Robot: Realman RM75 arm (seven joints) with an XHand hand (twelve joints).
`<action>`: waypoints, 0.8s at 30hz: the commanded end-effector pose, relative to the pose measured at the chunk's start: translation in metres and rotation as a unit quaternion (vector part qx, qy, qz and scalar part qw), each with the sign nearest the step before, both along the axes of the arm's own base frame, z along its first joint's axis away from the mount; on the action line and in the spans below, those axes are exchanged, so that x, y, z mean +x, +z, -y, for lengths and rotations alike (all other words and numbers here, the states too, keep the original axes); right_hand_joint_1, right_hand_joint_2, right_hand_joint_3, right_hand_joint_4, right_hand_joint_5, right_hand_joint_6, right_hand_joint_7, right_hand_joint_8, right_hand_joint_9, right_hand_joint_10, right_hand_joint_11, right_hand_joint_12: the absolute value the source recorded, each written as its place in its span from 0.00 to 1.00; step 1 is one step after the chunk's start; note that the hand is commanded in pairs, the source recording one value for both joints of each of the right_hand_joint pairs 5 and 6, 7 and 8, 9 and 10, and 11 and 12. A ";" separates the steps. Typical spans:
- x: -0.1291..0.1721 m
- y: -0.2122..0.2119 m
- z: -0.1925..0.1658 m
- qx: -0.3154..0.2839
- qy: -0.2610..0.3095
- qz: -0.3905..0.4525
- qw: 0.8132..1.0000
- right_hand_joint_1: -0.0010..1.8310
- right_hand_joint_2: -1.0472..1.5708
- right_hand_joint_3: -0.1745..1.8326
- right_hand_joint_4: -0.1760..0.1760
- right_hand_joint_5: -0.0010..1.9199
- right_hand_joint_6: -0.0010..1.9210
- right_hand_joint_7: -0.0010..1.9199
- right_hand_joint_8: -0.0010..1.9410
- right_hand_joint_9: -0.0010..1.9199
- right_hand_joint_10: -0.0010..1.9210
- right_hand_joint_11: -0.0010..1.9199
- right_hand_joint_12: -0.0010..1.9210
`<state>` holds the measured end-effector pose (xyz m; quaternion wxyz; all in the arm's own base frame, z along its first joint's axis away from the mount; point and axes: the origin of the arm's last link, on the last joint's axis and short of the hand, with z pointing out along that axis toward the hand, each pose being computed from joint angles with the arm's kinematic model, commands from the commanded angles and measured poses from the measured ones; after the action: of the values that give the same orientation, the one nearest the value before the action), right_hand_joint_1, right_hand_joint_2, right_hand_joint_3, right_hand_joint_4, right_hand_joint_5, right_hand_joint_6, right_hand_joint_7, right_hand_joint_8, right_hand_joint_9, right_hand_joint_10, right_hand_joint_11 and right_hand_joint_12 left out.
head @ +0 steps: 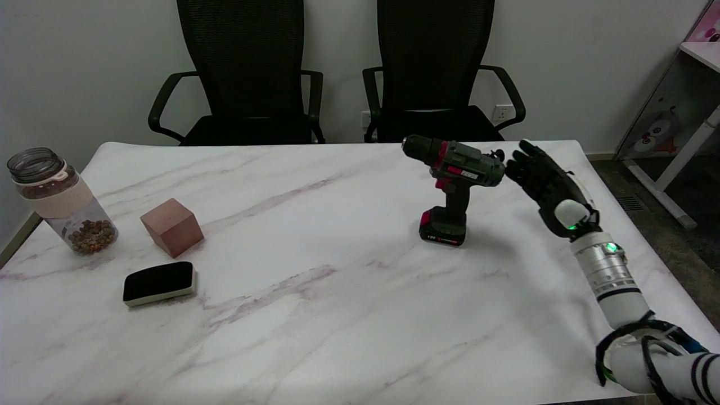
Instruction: Pick up the power screwdriver.
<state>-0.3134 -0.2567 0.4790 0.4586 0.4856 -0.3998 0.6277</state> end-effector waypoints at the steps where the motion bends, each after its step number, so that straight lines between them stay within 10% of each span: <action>1: -0.005 -0.051 0.070 0.058 -0.019 0.030 0.998 0.49 0.22 0.40 0.72 0.13 0.13 0.13 0.13 0.17 0.17 0.14 0.14; 24: -0.020 -0.073 0.076 0.074 -0.044 0.043 0.995 0.49 0.20 0.40 0.85 0.12 0.12 0.12 0.12 0.15 0.15 0.12 0.12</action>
<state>-0.3269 -0.3199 0.4296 0.4399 0.4737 -0.4608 0.6081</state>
